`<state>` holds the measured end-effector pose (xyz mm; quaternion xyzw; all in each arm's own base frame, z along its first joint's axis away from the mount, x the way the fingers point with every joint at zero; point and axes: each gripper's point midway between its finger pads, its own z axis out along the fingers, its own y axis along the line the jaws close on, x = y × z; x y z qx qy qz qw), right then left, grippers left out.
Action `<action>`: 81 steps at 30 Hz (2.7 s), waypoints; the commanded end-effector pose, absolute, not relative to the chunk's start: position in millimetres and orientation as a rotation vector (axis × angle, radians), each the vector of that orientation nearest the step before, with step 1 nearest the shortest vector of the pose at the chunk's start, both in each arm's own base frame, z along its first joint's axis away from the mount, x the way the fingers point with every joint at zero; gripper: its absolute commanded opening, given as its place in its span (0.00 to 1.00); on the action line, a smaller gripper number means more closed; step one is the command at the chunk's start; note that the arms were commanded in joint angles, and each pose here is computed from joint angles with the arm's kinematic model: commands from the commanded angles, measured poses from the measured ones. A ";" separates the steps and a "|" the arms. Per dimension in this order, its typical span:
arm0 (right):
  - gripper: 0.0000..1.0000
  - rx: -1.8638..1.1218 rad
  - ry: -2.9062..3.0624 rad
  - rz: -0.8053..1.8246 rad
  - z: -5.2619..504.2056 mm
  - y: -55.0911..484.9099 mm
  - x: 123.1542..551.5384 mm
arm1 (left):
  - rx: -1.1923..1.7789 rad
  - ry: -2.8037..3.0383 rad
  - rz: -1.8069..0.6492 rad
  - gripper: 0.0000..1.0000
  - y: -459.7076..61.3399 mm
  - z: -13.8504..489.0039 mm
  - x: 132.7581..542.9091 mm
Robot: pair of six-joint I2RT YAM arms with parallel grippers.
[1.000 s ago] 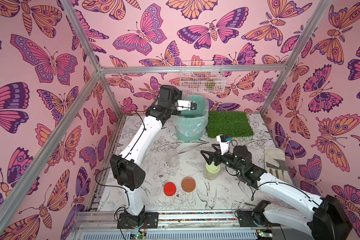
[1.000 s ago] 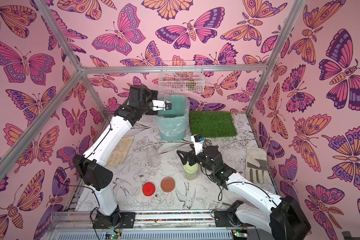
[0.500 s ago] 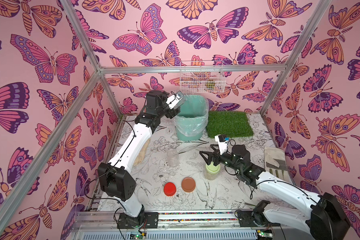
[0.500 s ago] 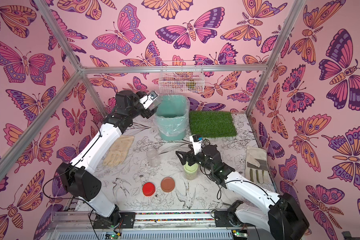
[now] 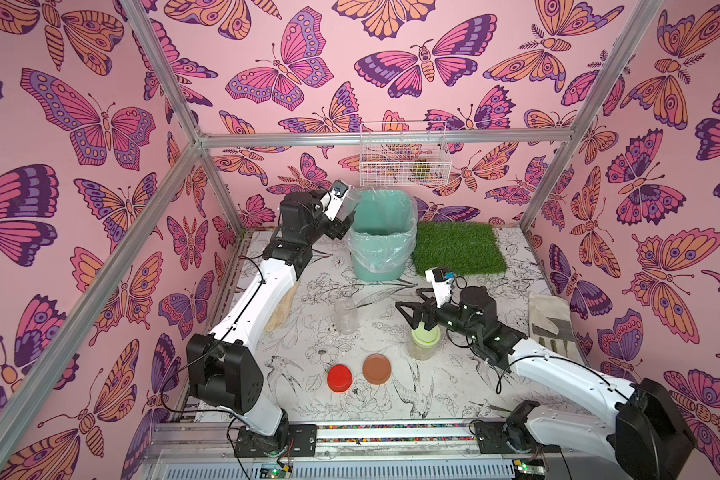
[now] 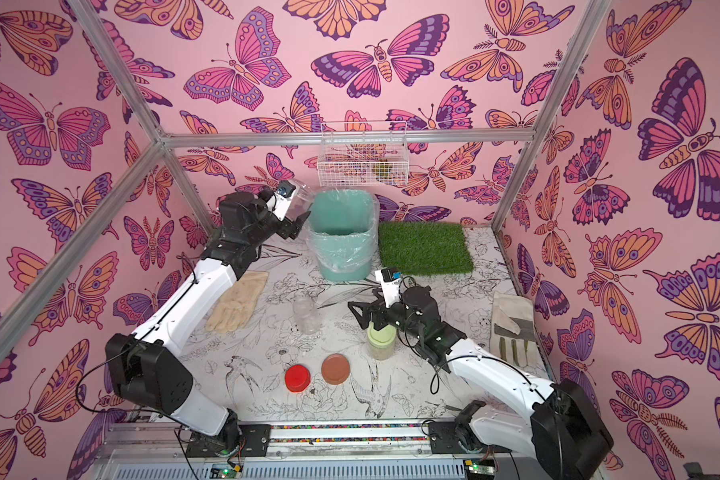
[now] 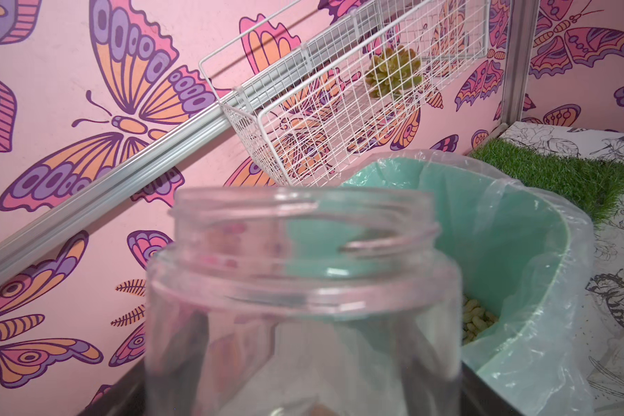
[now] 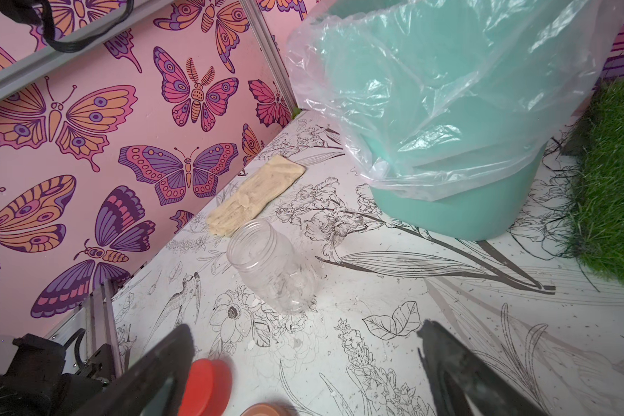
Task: Empty moldy peanuts from jars
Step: Pour the moldy peanuts from the jar into the trash bin.
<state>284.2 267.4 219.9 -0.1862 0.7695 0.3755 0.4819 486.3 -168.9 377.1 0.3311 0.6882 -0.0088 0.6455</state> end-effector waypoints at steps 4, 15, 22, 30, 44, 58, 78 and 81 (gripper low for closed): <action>0.99 -0.454 1.847 0.933 232.4 270.2 287.2 | 0.908 1.429 0.157 0.00 -162.1 427.9 471.7; 0.99 -0.445 1.838 0.885 231.1 261.9 286.7 | 1.709 1.188 0.769 0.00 -213.3 401.8 476.0; 0.99 -0.438 1.830 0.829 230.2 251.2 284.1 | 1.976 0.739 1.293 0.00 -239.9 387.9 520.5; 0.99 -0.436 1.831 0.845 229.0 254.1 285.9 | 1.894 0.686 1.308 0.00 -248.9 410.9 521.7; 0.99 -0.424 1.839 0.867 229.3 255.2 284.9 | 1.665 0.952 0.967 0.00 -244.4 426.8 505.5; 0.99 -0.429 1.851 0.886 229.4 259.0 284.5 | 1.120 1.434 0.350 0.00 -217.8 428.0 492.4; 0.99 -0.458 1.883 1.015 244.4 284.5 289.1 | 0.293 1.405 -0.187 0.00 -113.4 397.2 445.1; 0.99 -0.453 1.889 1.024 245.4 287.1 289.9 | 0.222 1.412 -0.203 0.00 -92.4 391.9 442.7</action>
